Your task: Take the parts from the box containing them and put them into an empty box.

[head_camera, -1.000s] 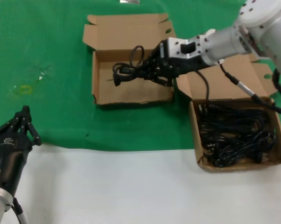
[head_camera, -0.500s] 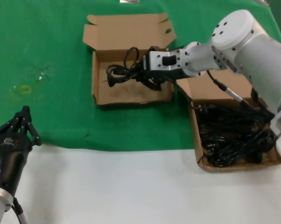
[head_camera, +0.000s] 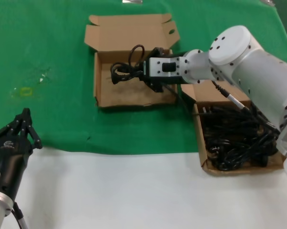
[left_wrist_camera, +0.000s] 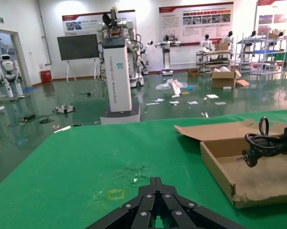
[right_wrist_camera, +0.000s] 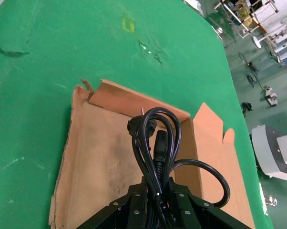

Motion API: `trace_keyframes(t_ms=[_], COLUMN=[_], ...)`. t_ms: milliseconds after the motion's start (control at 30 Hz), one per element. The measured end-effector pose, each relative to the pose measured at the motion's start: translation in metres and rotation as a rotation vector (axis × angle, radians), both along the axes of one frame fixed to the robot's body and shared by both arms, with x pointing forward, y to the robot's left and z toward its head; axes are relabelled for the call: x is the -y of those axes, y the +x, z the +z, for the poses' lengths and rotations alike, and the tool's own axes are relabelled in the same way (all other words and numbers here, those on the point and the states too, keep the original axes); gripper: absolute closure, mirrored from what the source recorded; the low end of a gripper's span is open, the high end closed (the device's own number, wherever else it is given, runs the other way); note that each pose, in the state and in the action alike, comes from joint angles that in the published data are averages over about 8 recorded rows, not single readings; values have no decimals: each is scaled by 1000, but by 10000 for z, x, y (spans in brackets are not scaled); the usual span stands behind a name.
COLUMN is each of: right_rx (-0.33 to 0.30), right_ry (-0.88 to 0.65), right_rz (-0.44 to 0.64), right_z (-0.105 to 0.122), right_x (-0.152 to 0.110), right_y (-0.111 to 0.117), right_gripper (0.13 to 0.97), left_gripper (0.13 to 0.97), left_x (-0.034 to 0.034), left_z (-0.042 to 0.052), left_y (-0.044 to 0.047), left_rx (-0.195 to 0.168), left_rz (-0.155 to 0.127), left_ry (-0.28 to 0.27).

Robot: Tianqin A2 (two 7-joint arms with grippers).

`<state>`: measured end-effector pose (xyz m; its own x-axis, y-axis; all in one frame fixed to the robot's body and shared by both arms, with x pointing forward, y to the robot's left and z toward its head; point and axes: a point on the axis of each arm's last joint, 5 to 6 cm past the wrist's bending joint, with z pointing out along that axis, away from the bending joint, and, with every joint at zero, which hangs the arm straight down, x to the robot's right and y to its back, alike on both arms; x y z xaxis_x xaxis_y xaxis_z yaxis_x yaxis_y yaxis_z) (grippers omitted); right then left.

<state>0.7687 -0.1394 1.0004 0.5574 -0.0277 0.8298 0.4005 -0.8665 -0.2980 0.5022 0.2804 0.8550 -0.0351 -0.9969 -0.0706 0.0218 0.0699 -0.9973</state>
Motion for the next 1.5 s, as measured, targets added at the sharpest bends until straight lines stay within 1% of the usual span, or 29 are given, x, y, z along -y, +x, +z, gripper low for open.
trace_keyframes(t_ms=[367, 667, 933, 1067, 1167, 1333, 1367, 1500], right_rx=[25, 39, 43, 43, 43, 43, 43, 43], right_ry=[4, 10, 13, 13, 13, 13, 13, 13], right_rz=[-6, -6, -9, -9, -9, -9, -9, -9], right_z=[-87, -103, -125, -127, -127, -127, -127, -127], right_x=[-33, -42, -38, -37, -37, -37, -37, -37], right_y=[-17, -19, -22, -22, -22, -22, -22, -22], right_gripper=[878, 828, 708, 708, 632, 505, 505, 406], left_gripper=[953, 953, 953, 953, 953, 929, 924, 914], left_x=[0, 0, 0, 0, 0, 0, 0, 0], left_z=[0, 0, 0, 0, 0, 0, 0, 0], left_y=[0, 0, 0, 0, 0, 0, 0, 0], left_rx=[0, 0, 0, 0, 0, 0, 0, 0], left_rz=[0, 0, 0, 0, 0, 0, 0, 0], left_ry=[0, 0, 0, 0, 0, 0, 0, 0])
